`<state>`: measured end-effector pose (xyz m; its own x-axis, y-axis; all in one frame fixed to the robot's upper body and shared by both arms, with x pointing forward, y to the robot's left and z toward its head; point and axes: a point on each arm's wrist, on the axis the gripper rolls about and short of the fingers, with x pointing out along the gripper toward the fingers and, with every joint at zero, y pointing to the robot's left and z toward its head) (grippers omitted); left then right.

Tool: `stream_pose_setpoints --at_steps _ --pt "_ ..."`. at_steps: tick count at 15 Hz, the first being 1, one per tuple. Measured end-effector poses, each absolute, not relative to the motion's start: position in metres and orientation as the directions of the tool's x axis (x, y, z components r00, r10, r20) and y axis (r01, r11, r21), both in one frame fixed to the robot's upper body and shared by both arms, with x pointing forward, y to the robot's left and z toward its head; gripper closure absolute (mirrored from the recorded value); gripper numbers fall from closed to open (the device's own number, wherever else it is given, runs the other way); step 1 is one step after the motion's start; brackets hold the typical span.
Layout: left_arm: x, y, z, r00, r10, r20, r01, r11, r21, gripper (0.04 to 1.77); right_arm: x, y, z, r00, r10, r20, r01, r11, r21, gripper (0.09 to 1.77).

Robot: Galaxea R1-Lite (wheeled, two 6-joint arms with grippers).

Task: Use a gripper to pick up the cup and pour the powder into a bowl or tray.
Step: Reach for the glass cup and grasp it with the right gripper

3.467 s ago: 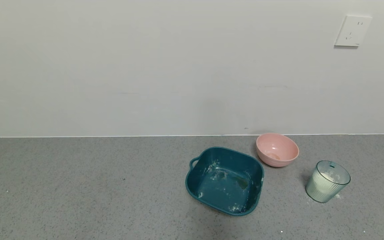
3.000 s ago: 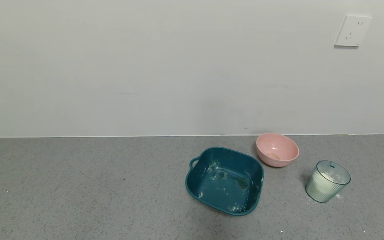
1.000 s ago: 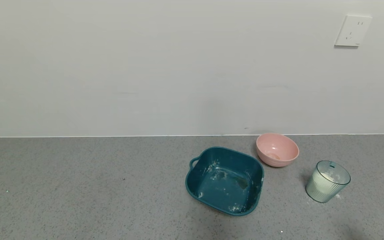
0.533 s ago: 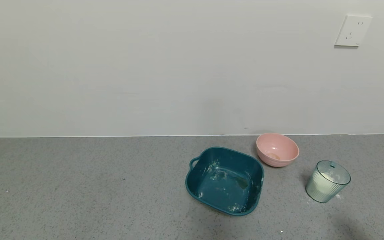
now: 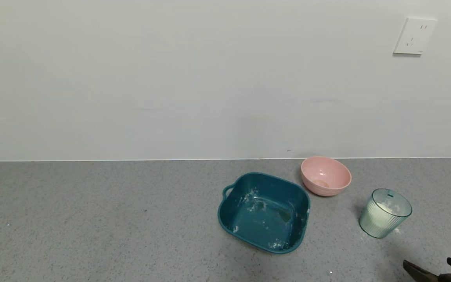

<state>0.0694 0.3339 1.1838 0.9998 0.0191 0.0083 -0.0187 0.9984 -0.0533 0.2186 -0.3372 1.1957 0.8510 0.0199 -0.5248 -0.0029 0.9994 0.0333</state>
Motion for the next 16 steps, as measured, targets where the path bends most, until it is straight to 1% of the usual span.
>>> stream_pose_setpoints --at_steps 8,16 --pt "0.069 0.334 1.184 1.000 0.019 0.008 -0.019 0.998 -0.053 0.09 0.264 -0.339 1.174 0.856 0.014 -0.518 0.001 1.000 0.030 0.15" --pt "0.069 0.334 1.184 1.000 0.020 0.008 -0.019 0.998 -0.053 0.09 0.305 -0.342 1.145 0.900 0.011 -0.435 0.002 1.000 0.028 0.15"
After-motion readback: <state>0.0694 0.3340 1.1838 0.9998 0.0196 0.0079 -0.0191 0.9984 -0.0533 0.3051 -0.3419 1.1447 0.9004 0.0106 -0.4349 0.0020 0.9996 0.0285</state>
